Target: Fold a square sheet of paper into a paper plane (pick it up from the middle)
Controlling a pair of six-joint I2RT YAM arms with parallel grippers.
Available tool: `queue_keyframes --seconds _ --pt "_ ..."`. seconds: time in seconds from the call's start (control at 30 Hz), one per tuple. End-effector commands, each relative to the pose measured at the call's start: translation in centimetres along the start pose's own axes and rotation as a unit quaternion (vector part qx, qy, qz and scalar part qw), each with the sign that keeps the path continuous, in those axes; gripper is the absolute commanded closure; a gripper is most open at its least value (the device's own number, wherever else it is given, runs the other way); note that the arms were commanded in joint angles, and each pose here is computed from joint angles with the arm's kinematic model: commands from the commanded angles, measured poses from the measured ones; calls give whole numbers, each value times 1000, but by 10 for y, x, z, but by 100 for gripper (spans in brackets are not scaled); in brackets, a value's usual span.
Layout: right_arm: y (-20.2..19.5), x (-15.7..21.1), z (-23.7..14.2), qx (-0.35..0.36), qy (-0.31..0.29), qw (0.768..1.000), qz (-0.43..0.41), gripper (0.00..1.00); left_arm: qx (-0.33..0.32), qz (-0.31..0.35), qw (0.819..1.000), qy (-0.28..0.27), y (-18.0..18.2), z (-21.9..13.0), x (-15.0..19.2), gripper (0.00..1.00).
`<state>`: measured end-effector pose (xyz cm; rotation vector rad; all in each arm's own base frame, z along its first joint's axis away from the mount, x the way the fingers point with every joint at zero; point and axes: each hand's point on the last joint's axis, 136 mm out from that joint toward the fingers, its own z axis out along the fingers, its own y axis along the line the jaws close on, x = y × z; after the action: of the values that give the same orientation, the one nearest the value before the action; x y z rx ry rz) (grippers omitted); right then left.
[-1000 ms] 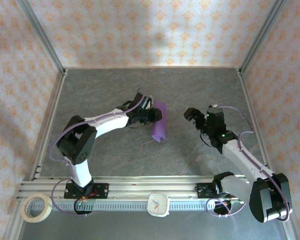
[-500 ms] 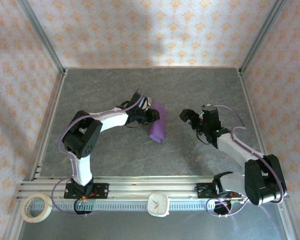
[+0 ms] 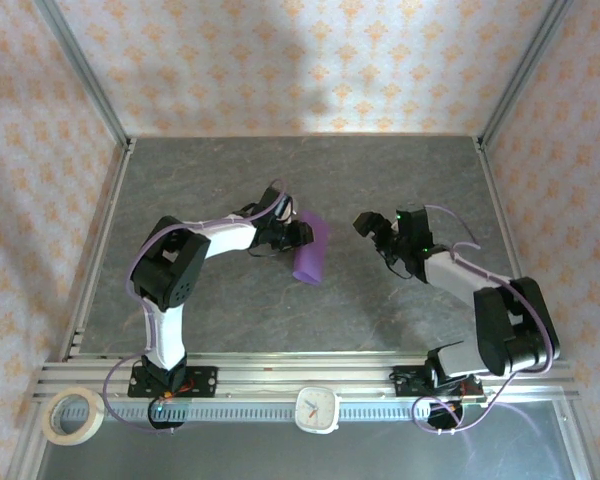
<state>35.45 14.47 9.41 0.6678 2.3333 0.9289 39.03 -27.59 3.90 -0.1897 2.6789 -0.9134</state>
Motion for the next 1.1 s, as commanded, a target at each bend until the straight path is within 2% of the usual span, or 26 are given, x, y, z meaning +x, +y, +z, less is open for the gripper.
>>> queue_keyframes --seconds 0.0,0.13,0.2,0.37,0.53,0.6,0.87,1.0,1.07 --pt "13 -6 4 -13 0 1000 22 7 -8 9 1000 -9 -1 1 -12 60" --pt "25 -7 1 -53 -8 998 14 8 -8 6 1000 -6 1 4 -12 60" --pt "29 -5 -2 -67 -10 998 7 11 -9 4 1000 -4 3 6 -11 60" --pt "22 -6 -9 -63 -31 998 -2 14 -7 0 1000 -2 5 7 -7 60" --pt "31 14 -1 -84 41 996 -13 15 -22 4 1000 -4 11 4 -6 58" --pt "33 20 4 -92 59 994 -14 19 -24 8 1000 -12 11 0 -8 56" --pt "34 25 7 -94 68 993 -19 21 -53 20 998 -29 17 -10 -12 49" --pt "38 31 8 -101 81 991 -24 24 -51 27 998 -27 17 -13 -10 49" --pt "41 36 9 -104 91 990 -29 26 -54 31 998 -24 18 -12 -8 44"
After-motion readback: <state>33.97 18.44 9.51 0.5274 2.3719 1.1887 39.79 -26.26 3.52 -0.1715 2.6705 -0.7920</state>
